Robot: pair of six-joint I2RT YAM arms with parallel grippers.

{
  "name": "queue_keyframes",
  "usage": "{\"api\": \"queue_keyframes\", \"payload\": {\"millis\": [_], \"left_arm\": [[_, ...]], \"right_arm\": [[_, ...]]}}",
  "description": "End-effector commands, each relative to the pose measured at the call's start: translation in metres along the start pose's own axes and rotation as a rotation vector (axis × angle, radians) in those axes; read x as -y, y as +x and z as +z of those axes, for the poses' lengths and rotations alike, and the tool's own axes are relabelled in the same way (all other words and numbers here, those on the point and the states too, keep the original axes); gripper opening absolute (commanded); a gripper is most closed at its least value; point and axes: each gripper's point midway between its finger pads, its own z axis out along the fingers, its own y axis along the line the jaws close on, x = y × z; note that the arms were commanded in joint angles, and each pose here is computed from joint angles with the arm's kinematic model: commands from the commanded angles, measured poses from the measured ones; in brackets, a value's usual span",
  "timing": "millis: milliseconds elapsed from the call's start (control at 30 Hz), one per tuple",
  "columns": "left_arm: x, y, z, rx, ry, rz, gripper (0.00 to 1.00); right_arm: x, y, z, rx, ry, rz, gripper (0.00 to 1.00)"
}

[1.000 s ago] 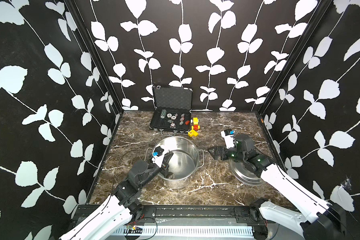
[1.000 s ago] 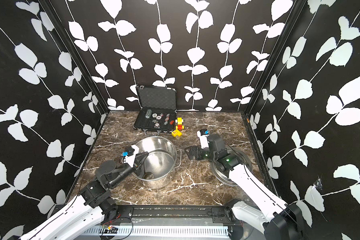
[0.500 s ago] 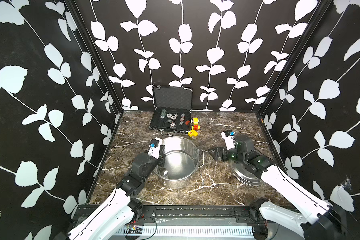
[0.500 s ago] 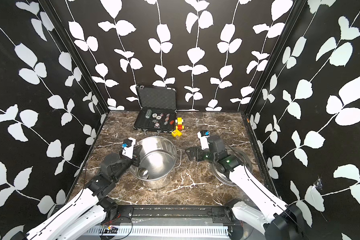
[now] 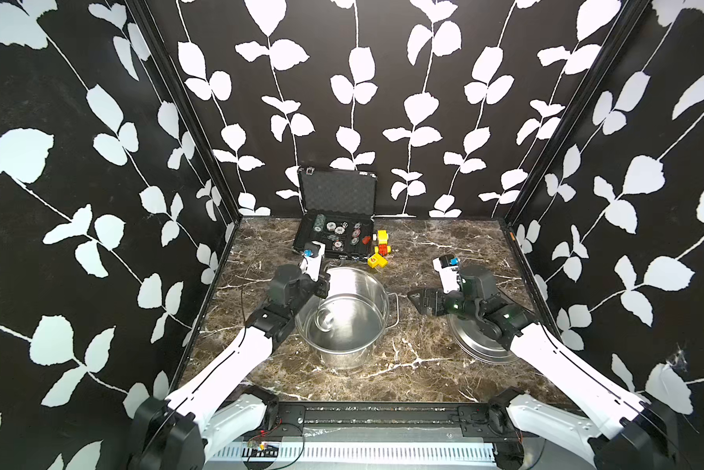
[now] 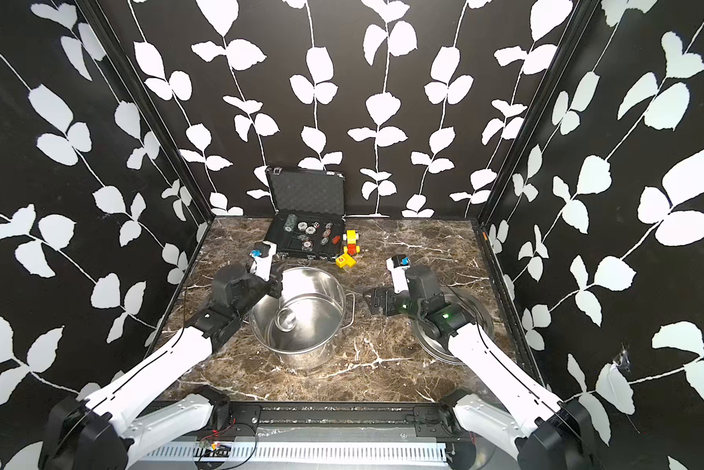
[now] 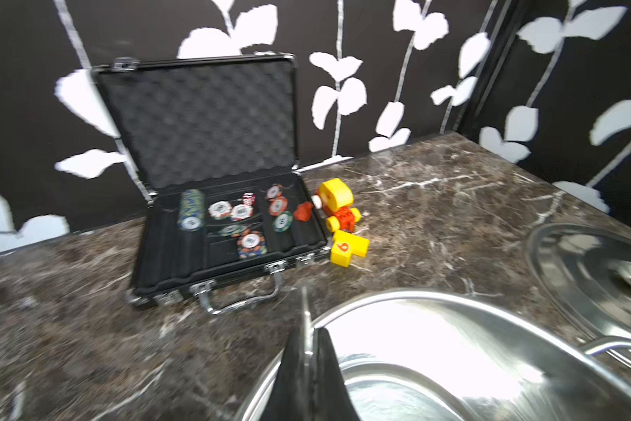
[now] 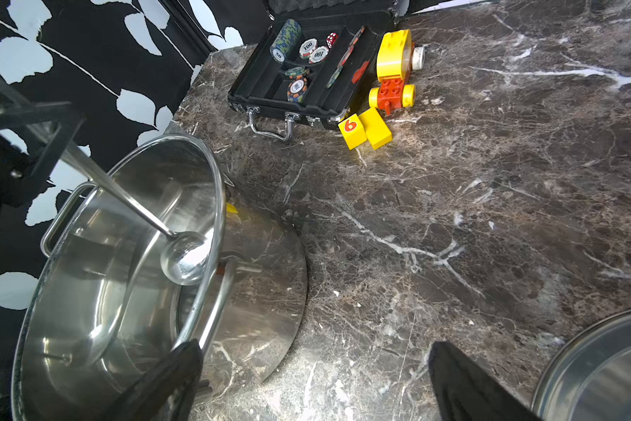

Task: Stir the soup with a spoon
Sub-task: Stir the soup in the pan with a stick.

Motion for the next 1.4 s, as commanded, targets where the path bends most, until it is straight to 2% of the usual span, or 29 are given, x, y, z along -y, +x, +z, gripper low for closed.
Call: {"api": "queue_keyframes", "payload": {"millis": [0, 167, 400, 633, 700, 833, 1033, 1367], "left_arm": [[0.020, -0.032, 0.009, 0.075, 0.126, 0.027, 0.00], [0.046, -0.039, 0.028, 0.086, 0.254, -0.004, 0.00], [0.102, -0.041, 0.036, 0.108, 0.390, 0.085, 0.00], [0.146, -0.039, 0.024, 0.165, 0.523, 0.130, 0.00], [0.168, -0.032, 0.015, 0.173, 0.587, 0.163, 0.00], [0.186, -0.023, -0.001, 0.179, 0.645, 0.211, 0.00], [0.199, -0.006, -0.028, 0.151, 0.701, 0.240, 0.00], [0.164, 0.023, -0.067, 0.112, 0.579, 0.243, 0.00]], "right_arm": [[-0.002, 0.000, 0.002, 0.003, -0.005, -0.014, 0.99], [-0.003, -0.002, 0.002, 0.003, -0.009, -0.016, 0.99], [-0.004, -0.003, 0.000, 0.005, -0.009, -0.017, 0.99], [-0.004, -0.003, -0.002, 0.008, -0.008, -0.018, 0.99], [-0.004, -0.002, -0.002, 0.010, -0.008, -0.018, 0.99], [-0.003, -0.001, -0.001, 0.007, -0.008, -0.016, 0.99], [-0.003, 0.001, -0.001, 0.006, -0.011, -0.019, 0.99], [-0.006, 0.000, 0.004, 0.003, -0.029, -0.014, 0.99]]}}
